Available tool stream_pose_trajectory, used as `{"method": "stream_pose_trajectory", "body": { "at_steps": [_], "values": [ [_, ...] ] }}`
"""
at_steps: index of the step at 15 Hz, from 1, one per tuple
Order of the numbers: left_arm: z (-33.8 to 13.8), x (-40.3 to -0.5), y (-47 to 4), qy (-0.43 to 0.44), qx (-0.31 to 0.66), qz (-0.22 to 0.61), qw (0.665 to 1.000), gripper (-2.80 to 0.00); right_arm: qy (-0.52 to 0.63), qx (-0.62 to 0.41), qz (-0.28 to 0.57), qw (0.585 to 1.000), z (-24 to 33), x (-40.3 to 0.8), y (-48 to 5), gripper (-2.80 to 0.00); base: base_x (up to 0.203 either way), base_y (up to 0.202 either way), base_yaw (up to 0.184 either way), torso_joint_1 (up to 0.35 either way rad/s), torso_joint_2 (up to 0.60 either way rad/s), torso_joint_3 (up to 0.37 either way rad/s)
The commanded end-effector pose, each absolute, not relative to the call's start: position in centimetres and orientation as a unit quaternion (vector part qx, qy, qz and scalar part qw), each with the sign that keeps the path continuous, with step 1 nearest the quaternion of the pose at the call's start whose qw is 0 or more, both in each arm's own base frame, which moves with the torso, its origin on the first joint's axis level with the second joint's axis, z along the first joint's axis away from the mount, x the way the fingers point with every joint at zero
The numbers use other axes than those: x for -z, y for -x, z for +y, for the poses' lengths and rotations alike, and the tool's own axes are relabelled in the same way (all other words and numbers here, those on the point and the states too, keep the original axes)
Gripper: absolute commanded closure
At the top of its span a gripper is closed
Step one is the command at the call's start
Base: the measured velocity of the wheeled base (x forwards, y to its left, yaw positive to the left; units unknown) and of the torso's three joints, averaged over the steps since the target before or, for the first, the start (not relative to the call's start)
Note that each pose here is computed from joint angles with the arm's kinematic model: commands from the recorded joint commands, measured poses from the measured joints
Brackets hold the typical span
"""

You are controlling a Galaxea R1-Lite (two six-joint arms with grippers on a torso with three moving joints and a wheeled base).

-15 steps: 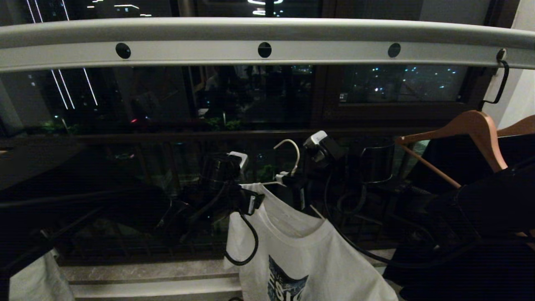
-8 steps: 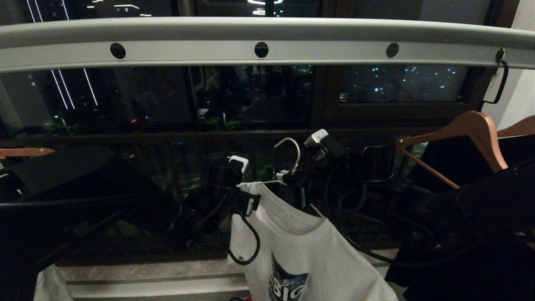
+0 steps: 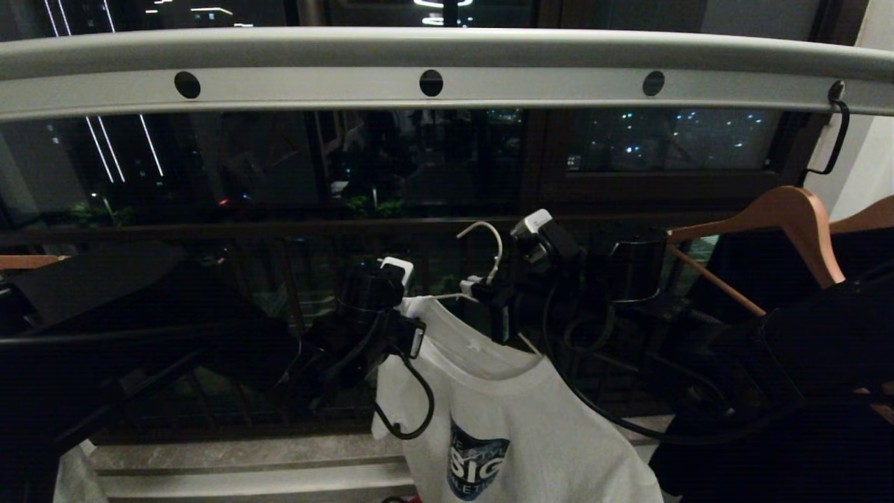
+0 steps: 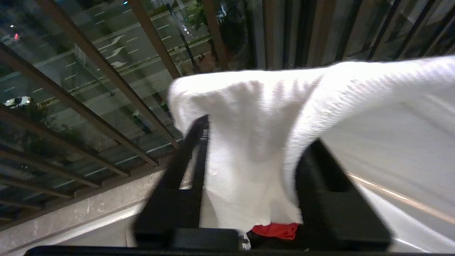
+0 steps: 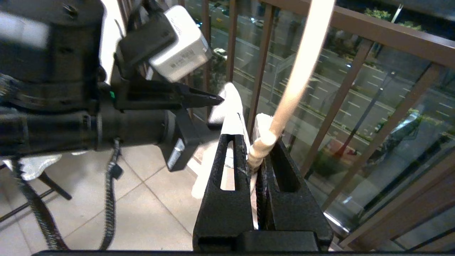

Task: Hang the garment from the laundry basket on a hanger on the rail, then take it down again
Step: Take the clothes off the clothes rack

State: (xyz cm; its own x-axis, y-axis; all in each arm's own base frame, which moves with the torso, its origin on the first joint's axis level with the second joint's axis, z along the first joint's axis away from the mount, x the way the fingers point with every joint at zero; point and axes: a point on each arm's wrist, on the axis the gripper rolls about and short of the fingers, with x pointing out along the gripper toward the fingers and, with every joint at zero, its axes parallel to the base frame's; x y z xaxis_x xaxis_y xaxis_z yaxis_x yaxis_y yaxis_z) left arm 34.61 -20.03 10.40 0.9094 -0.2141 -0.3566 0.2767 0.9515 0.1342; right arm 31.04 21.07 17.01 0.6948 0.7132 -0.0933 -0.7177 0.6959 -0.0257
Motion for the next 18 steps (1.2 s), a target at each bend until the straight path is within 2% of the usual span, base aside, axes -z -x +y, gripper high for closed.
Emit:
{"method": "stream_pose_trajectory", "body": {
  "at_steps": [1,10,12,18],
  "values": [
    [-19.9,-11.3,-34.4,-0.086,0.125,0.161,0.975,0.00,0.031,-0.384,0.039,0.922,20.8,-16.7,-31.5,0.00,0.000,0.000,0.000,0.000,0.00,0.000],
    [-17.2,-12.4,-36.3,-0.012,0.138,0.140,0.980,0.00,0.035,-0.366,0.056,0.928,20.7,-15.2,-32.8,0.00,0.000,0.000,0.000,0.000,0.00,0.000],
    [-16.5,-11.9,-38.2,0.002,0.120,0.136,0.983,0.00,0.035,-0.366,0.055,0.929,20.7,-15.2,-32.8,0.00,0.000,0.000,0.000,0.000,0.00,0.000],
    [-15.0,-10.5,-44.1,0.129,0.028,0.104,0.986,0.00,0.036,-0.366,0.055,0.928,20.7,-15.2,-32.7,0.00,0.000,0.000,0.000,0.000,0.00,0.000]
  ]
}}
